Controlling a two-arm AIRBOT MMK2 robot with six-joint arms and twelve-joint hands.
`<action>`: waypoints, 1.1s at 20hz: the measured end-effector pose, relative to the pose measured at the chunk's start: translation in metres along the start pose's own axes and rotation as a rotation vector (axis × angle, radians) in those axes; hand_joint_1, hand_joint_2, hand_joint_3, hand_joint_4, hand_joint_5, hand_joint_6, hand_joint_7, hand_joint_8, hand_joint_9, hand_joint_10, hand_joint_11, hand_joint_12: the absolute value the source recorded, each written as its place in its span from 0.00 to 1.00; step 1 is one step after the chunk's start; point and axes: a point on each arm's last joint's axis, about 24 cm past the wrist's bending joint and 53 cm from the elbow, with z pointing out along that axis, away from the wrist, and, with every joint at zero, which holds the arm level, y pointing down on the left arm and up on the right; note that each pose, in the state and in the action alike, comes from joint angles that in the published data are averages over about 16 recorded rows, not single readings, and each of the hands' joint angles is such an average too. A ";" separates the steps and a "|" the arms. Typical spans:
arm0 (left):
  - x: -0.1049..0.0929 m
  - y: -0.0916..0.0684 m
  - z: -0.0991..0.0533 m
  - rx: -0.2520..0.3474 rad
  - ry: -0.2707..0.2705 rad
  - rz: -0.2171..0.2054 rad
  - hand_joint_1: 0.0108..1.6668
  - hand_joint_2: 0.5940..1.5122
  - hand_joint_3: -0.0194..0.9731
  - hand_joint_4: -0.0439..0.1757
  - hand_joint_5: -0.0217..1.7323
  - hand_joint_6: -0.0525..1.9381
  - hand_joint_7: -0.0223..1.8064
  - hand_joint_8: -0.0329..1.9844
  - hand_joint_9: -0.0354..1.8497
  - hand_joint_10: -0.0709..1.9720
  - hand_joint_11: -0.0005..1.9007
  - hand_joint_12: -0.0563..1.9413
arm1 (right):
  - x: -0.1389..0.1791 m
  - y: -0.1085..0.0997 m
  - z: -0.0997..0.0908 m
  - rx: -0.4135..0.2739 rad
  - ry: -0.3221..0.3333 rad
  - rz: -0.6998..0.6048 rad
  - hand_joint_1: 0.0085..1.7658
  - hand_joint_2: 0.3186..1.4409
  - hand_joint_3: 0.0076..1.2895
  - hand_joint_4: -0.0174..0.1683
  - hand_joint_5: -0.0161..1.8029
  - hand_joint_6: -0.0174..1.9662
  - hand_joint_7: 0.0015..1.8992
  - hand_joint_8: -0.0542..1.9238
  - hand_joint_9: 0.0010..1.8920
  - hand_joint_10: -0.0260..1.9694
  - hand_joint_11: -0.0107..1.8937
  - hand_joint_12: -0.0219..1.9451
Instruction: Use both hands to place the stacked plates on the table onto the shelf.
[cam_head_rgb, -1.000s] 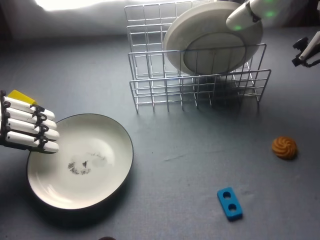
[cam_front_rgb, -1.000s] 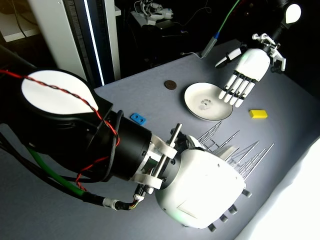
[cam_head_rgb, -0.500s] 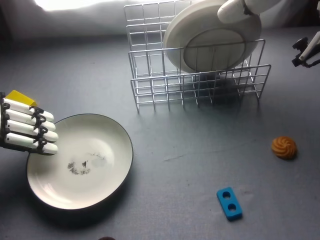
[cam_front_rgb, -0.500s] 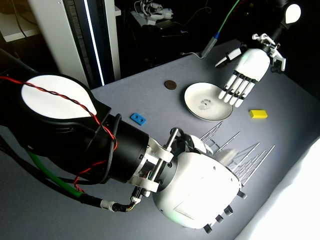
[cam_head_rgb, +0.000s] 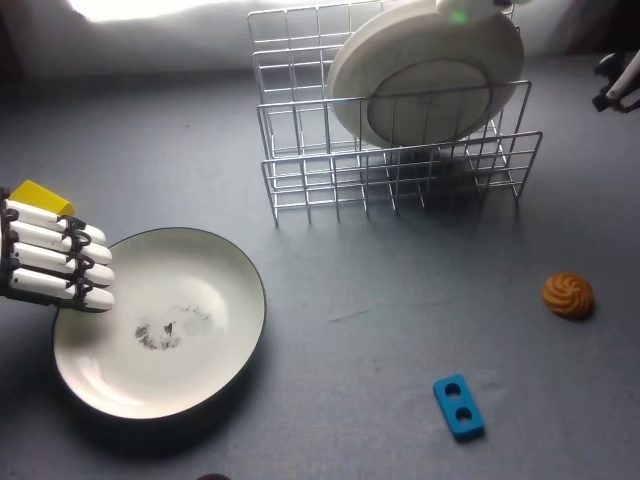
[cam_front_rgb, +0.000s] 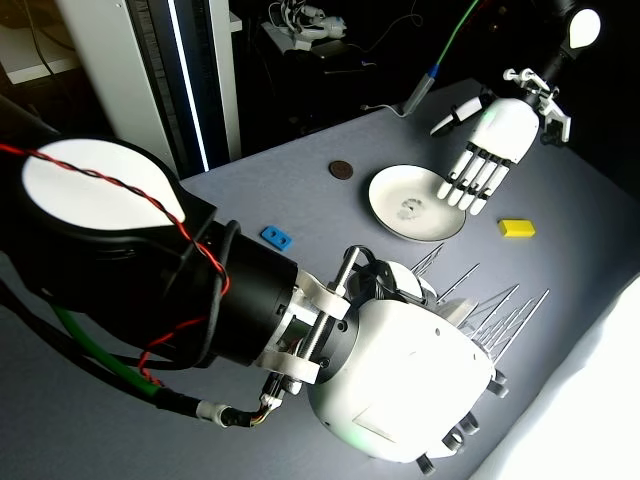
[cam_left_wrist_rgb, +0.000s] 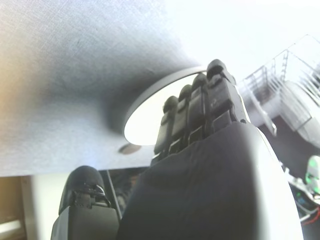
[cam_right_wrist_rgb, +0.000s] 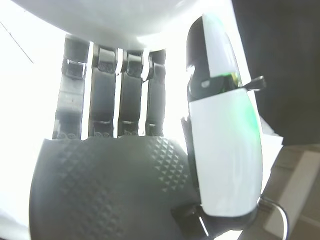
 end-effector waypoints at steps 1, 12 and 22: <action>0.000 0.000 0.000 -0.001 0.001 -0.001 0.00 0.51 0.04 0.22 0.03 0.03 0.02 0.01 0.02 0.03 0.01 0.02 | -0.002 0.005 0.000 -0.009 -0.003 -0.012 0.59 0.68 0.00 0.08 0.41 0.02 0.42 0.03 0.41 0.03 0.17 0.63; 0.014 0.006 0.002 -0.023 0.025 -0.030 0.00 0.51 0.04 0.22 0.02 0.03 0.02 0.01 0.01 0.02 0.01 0.02 | 0.005 0.080 -0.008 -0.154 -0.013 -0.295 0.58 0.62 0.00 0.08 0.18 0.02 0.18 0.03 0.17 0.02 0.05 0.33; 0.039 0.015 0.004 -0.062 0.065 -0.107 0.00 0.51 0.04 0.19 0.01 0.01 0.02 0.01 0.01 0.02 0.01 0.03 | 0.058 0.139 -0.022 -0.294 0.010 -0.665 0.61 0.51 0.00 0.08 0.02 0.02 0.01 0.03 0.01 0.02 0.01 0.01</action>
